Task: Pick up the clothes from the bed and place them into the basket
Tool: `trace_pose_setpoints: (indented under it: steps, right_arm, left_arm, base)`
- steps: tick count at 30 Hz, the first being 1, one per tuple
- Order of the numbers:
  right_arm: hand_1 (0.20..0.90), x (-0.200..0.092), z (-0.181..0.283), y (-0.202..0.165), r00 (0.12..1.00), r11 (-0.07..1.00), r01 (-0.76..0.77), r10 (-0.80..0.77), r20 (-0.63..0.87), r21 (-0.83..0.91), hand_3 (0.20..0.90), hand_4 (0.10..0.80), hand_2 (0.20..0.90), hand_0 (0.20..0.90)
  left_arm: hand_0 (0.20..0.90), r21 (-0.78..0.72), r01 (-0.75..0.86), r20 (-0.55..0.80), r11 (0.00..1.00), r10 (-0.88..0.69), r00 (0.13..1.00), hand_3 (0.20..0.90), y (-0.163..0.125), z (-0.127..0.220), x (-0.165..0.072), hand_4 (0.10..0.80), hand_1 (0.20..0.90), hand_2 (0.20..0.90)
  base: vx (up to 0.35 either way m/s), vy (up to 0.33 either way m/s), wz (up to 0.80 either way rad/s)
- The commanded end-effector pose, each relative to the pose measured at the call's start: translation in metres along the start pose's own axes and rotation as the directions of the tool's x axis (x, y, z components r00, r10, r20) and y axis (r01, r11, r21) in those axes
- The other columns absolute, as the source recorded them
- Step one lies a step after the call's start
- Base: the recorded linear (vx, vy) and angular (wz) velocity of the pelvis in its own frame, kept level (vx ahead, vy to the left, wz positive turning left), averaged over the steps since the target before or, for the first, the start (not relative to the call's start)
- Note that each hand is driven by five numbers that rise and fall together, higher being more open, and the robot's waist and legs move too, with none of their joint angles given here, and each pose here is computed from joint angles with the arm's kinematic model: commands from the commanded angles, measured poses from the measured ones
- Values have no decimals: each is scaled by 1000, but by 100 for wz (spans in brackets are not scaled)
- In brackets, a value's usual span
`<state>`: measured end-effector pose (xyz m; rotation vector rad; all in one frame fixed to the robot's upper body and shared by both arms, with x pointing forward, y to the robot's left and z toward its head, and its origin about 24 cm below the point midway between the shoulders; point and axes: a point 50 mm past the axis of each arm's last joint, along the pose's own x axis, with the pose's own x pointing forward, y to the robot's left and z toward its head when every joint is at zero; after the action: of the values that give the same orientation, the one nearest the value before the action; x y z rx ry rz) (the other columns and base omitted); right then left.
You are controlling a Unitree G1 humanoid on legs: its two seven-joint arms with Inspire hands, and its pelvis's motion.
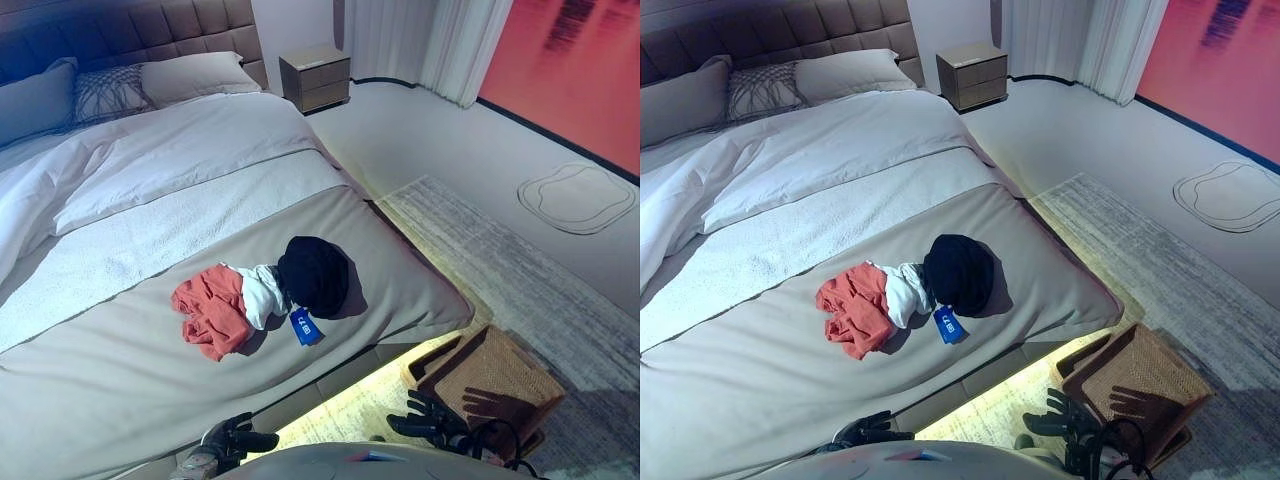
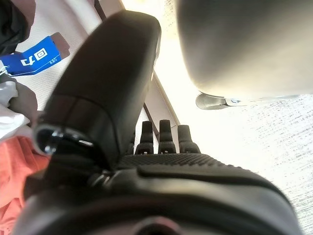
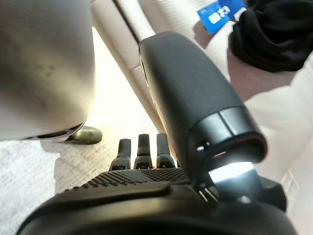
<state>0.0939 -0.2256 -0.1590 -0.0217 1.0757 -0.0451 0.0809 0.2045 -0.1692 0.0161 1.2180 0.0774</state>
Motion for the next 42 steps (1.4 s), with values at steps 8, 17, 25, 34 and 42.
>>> trace_pose_setpoints:
  steps: [8,17,25,34,42]
  right_arm:
    - [900,8,7,20,992,978,100,-113,-61,-184,900,800,900,900]
    - [900,9,13,19,981,944,187,-191,10,-273,900,800,900,900]
    - [900,13,63,16,961,932,223,-161,225,-285,900,800,900,900]
    - [900,-21,216,18,711,781,460,-39,702,-423,900,800,900,900]
    - [900,-86,332,6,455,684,667,-61,888,-295,900,800,900,900]
  left_arm:
    - [900,6,101,-3,995,-101,995,900,-27,12,4,800,900,900]
    - [900,11,70,-19,998,-69,997,900,-26,10,4,800,900,900]
    - [900,39,55,-28,998,-54,998,900,-20,9,4,800,900,900]
    - [900,54,32,-29,998,-31,999,900,-9,0,1,800,900,900]
    - [900,63,34,-22,997,-33,999,900,-1,-4,-2,800,900,900]
  base:
    - [0,0,0]
    - [0,0,0]
    - [7,-9,4]
    - [43,-1,2]
    - [94,25,14]
